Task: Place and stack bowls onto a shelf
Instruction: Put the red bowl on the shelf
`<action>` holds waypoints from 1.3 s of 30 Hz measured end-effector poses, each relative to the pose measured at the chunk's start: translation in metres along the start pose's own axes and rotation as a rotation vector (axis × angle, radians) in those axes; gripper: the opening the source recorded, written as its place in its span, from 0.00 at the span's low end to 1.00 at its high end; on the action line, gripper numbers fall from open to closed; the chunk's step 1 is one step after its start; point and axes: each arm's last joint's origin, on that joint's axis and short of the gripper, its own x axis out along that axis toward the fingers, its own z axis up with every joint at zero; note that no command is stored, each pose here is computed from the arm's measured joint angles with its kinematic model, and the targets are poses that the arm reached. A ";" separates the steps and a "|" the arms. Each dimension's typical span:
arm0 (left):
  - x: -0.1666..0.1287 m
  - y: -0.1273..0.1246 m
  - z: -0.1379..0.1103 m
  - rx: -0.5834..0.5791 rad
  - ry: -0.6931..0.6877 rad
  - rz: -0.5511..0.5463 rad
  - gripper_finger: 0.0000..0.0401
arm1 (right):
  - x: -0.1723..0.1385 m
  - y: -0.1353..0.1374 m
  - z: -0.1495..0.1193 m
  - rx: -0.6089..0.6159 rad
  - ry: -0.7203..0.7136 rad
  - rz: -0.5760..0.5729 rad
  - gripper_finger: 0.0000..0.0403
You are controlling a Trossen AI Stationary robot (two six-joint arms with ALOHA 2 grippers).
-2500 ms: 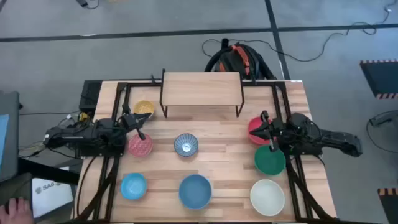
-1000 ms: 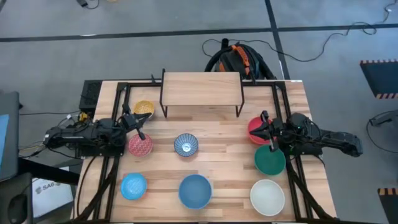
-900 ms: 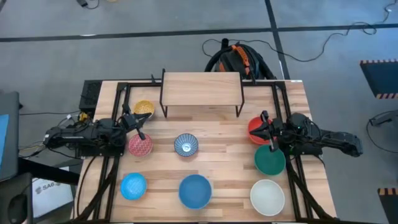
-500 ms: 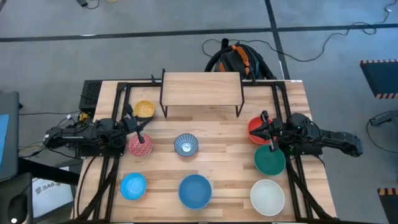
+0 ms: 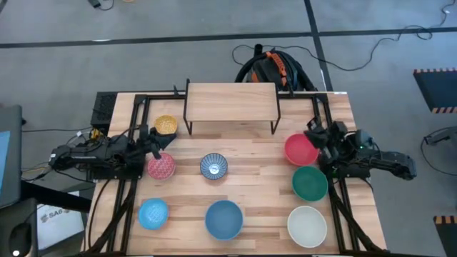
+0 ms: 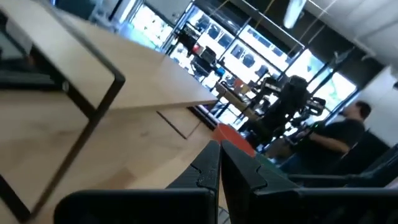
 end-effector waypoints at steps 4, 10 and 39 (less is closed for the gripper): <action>0.003 -0.005 0.003 -0.045 -0.034 -0.036 0.00 | 0.000 -0.013 -0.003 0.182 -0.075 -0.371 0.10; 0.011 -0.011 0.003 -0.027 -0.057 -0.055 0.00 | 0.012 -0.015 -0.010 0.263 0.207 -0.483 0.10; 0.075 -0.077 0.042 0.307 0.071 0.066 0.39 | 0.095 -0.007 0.050 0.047 1.187 -1.036 0.22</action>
